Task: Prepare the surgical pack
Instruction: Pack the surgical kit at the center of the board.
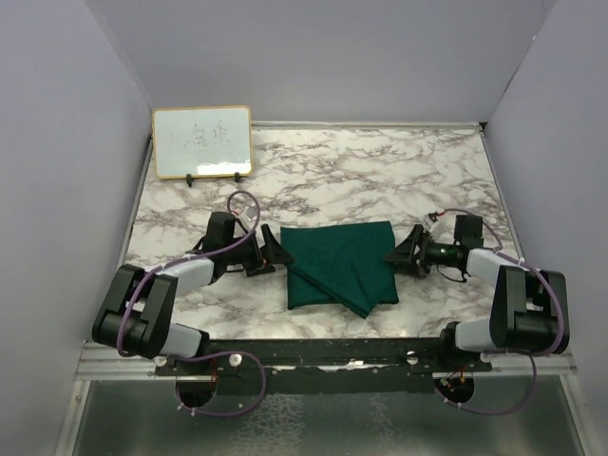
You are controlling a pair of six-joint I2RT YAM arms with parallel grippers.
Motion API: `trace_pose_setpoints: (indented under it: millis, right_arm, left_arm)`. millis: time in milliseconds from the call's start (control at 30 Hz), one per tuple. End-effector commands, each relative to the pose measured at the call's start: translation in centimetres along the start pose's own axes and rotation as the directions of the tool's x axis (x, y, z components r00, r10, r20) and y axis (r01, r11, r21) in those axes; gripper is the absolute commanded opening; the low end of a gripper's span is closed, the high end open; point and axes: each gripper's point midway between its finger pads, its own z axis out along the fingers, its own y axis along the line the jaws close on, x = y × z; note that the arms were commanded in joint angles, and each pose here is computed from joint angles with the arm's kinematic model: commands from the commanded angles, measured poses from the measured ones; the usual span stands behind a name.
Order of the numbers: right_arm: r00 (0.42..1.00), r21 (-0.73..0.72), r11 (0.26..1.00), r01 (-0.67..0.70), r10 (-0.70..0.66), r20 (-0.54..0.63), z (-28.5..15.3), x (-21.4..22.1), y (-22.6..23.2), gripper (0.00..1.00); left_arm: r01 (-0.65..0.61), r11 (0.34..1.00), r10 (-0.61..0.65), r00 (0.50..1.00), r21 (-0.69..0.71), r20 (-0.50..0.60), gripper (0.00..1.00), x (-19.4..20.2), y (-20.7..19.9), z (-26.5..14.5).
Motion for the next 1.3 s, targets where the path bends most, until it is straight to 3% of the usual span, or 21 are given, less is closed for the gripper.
trace_pose_setpoints:
  millis: [0,200,300,600,967,1267]
  right_arm:
    - [0.999,0.006,0.999,-0.048,0.049,-0.022,0.6,1.4,-1.3,0.72]
    - [0.997,-0.042,0.997,-0.07,0.068,-0.042,1.2,1.7,-1.5,0.64]
    - [0.996,-0.065,0.995,-0.075,0.072,-0.053,1.3,1.9,-1.4,0.58]
    - [0.992,-0.133,0.985,-0.111,0.102,-0.073,1.7,2.7,-1.4,0.39]
    - [0.996,-0.189,0.978,-0.088,0.082,-0.039,3.0,0.4,-0.6,0.37]
    - [1.0,-0.193,0.981,-0.015,0.012,-0.016,6.6,-4.3,0.6,0.36]
  left_arm:
    - [0.009,0.999,-0.009,1.0,0.052,0.005,0.87,-0.1,-0.6,0.5]
    - [0.031,0.996,-0.028,0.999,0.088,-0.03,0.76,0.8,-0.6,1.3]
    - [0.04,0.995,-0.038,0.999,0.088,-0.021,0.64,0.9,-0.4,1.3]
    - [0.089,0.982,-0.083,0.996,0.165,-0.044,0.45,1.4,-0.9,1.8]
    - [0.112,0.956,-0.122,0.992,0.271,0.021,0.27,-1.9,-2.6,3.3]
    - [0.086,0.944,-0.126,0.986,0.318,0.11,0.24,-7.5,-3.6,5.5]
